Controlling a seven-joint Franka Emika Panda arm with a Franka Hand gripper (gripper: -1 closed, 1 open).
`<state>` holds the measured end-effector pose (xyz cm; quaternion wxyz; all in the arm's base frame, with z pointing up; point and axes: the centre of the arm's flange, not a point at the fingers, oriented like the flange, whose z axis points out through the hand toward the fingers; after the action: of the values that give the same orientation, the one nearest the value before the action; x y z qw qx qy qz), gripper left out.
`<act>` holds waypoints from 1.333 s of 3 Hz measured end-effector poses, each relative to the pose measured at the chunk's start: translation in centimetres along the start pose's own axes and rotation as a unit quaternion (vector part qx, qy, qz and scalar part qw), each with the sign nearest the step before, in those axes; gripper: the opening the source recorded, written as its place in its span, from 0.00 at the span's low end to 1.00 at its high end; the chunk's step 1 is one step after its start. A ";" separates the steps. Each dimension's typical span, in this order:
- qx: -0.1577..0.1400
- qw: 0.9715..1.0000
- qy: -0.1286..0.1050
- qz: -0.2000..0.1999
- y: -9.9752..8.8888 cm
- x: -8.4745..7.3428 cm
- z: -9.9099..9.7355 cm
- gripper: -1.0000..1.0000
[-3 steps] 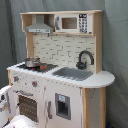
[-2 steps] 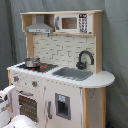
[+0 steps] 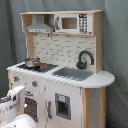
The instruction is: Play with the kitchen
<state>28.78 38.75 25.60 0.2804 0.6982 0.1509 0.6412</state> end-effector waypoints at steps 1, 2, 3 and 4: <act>0.019 1.000 -0.003 0.010 -1.5 0.7 1.7 1.00; 0.038 0.999 -0.001 0.010 -3.3 1.8 2.8 1.00; 0.065 0.998 0.000 -0.022 -4.0 1.6 3.6 1.00; 0.072 0.995 0.005 -0.072 -4.1 1.6 3.6 1.00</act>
<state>33.16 42.18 24.45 0.2736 0.7009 0.2478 0.6103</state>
